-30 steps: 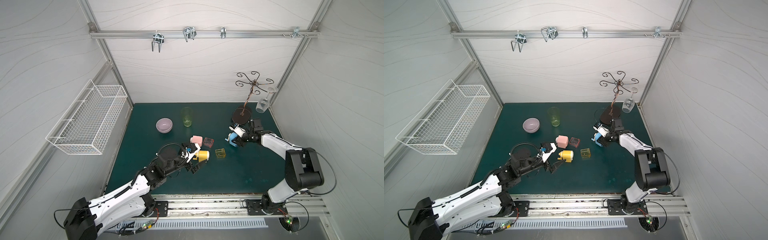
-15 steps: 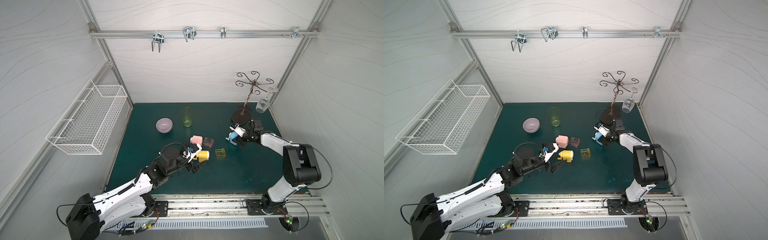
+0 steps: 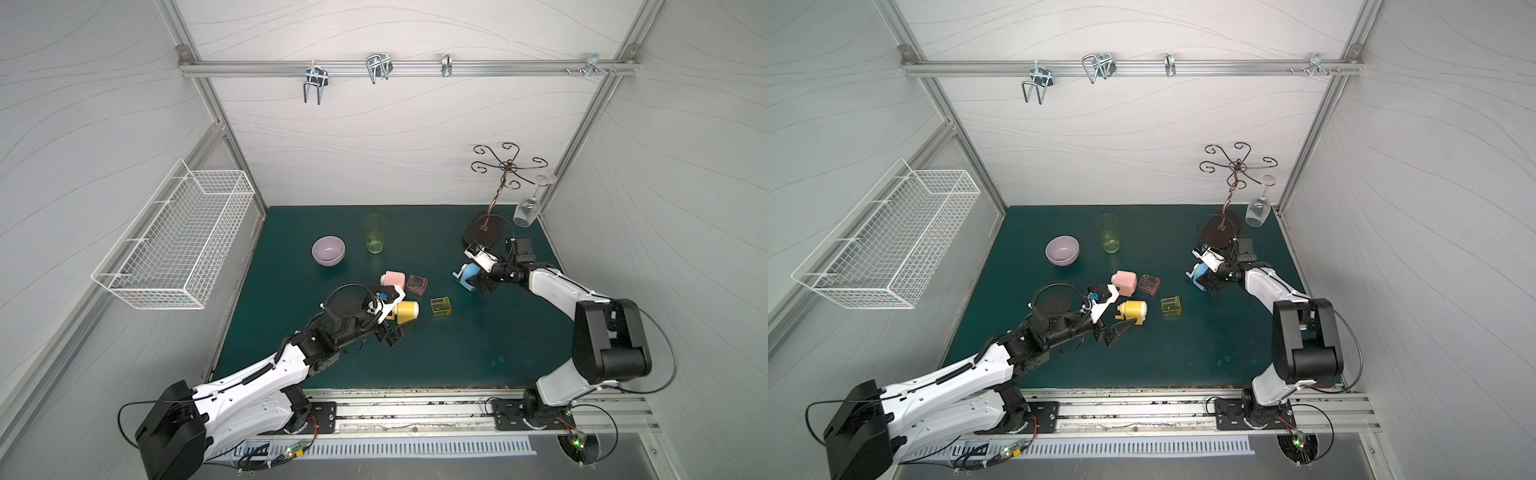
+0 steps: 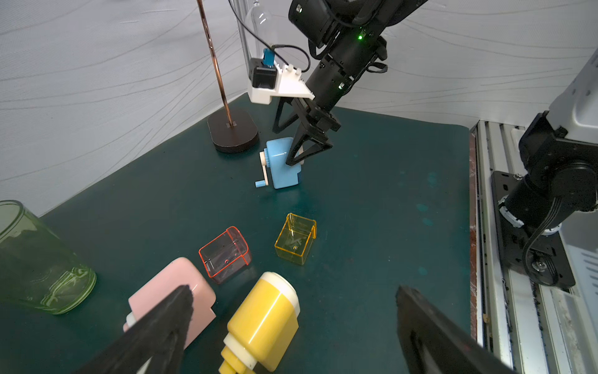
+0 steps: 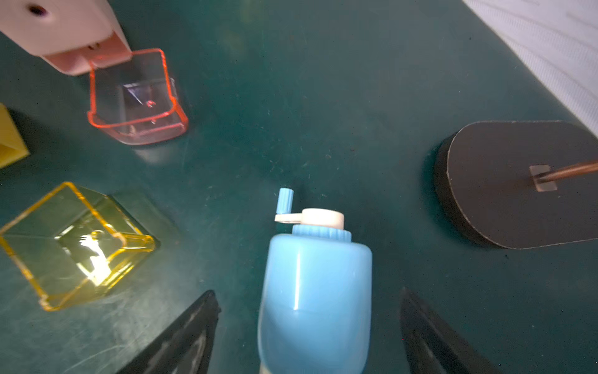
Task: Put the tray back into the pencil sharpener
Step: Place the pencil sharpener at the center of the board, then pick up the pencil sharpener from the center of the board.
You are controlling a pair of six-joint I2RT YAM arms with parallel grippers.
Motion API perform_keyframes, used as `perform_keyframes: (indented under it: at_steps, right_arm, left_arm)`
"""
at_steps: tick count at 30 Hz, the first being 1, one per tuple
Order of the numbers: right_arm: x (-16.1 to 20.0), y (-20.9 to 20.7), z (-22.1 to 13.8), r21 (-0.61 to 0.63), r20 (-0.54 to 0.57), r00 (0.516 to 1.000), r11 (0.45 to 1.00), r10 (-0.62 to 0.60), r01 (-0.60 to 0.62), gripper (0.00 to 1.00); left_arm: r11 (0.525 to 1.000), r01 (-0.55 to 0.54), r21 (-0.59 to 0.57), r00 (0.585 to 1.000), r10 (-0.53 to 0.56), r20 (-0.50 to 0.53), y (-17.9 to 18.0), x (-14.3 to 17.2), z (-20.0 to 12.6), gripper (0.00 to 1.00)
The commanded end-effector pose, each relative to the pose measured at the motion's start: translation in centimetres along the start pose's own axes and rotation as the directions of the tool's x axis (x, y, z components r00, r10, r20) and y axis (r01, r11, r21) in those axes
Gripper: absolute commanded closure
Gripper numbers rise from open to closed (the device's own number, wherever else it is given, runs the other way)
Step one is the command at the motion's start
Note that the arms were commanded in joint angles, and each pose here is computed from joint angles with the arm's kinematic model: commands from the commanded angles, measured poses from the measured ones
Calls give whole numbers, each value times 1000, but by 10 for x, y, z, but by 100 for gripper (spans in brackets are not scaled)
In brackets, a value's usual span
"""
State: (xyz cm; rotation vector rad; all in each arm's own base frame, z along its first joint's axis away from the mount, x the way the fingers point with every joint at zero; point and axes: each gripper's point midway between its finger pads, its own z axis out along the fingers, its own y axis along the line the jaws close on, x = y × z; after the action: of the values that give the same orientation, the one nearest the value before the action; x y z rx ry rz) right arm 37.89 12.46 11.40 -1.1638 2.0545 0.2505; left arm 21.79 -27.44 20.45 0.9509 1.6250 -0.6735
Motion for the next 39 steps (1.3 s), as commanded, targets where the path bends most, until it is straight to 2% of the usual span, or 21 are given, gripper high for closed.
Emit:
perform_keyframes:
  at_steps: [1, 5, 8, 11, 16, 22, 28, 39]
  right_arm:
    - [-38, 15, -37, -53, 111, 993, 997, -42, 48, 11]
    - [-64, 74, -55, -195, 196, 976, 972, -94, 132, 11]
    - [-64, 139, -47, -337, 188, 963, 908, -194, 249, 12]
    - [-64, 177, -32, -408, 196, 948, 858, -253, 313, 12]
    - [-71, 191, 3, -451, 125, 940, 825, -319, 340, 16]
    - [-79, 216, 25, -530, 131, 933, 772, -334, 351, 17]
    - [-82, 227, 44, -532, 95, 930, 771, -356, 350, 19]
    - [-72, 237, 67, -549, 40, 924, 765, -379, 337, 36]
  left_arm:
    - [996, 89, -26, 993, -87, 81, 7, -16, -2, 0]
    - [959, 220, -179, 967, -191, 167, 37, -15, -18, 0]
    - [899, 342, -274, 932, -285, 225, 64, -3, -36, 0]
    - [859, 404, -313, 908, -338, 247, 79, 9, -51, 0]
    - [833, 413, -368, 910, -361, 206, 85, 29, -67, 1]
    - [793, 433, -429, 902, -379, 209, 90, 43, -83, 1]
    - [774, 434, -461, 901, -381, 209, 93, 49, -92, 1]
    - [783, 424, -455, 906, -373, 202, 92, 43, -91, 1]
